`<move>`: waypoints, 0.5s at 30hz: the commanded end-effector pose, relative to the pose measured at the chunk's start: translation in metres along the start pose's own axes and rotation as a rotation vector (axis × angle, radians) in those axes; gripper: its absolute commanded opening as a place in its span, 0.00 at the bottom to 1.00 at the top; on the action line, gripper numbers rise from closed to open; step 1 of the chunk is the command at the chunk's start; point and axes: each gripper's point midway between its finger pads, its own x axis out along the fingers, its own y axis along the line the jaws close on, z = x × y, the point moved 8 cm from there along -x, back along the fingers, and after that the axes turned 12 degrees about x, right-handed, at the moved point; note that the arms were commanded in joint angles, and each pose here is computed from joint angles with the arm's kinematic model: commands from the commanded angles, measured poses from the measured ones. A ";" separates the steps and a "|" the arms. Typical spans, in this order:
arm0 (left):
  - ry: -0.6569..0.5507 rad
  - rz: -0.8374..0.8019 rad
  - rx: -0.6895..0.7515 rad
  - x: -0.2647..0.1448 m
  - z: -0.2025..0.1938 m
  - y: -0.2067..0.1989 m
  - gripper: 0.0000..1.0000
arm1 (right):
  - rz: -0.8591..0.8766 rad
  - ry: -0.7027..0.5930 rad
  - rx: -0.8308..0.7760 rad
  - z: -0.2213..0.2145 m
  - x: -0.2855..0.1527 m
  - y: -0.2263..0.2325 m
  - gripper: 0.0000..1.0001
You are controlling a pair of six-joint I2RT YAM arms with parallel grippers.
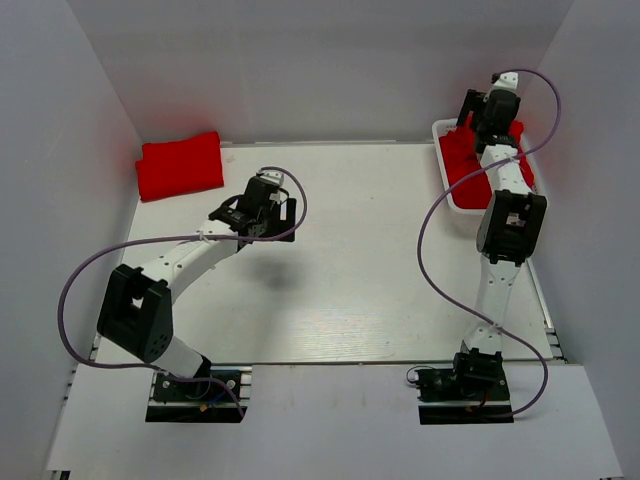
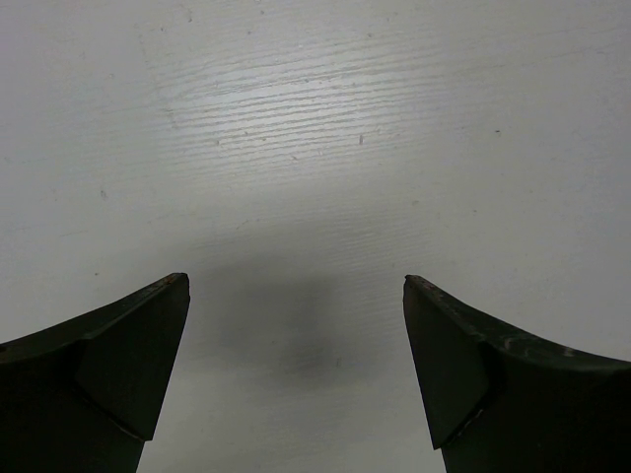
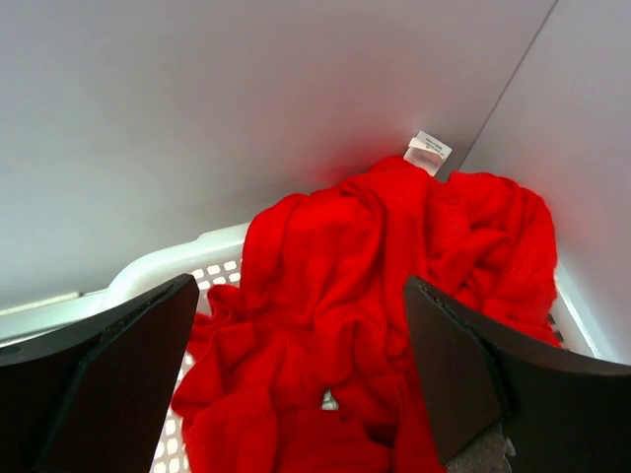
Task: Fold and stack the t-shirts
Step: Grab crumpled tshirt from bin with the right arm
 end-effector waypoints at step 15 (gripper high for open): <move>0.034 -0.025 -0.005 0.021 0.012 -0.007 1.00 | 0.013 -0.059 0.118 -0.059 0.057 -0.014 0.87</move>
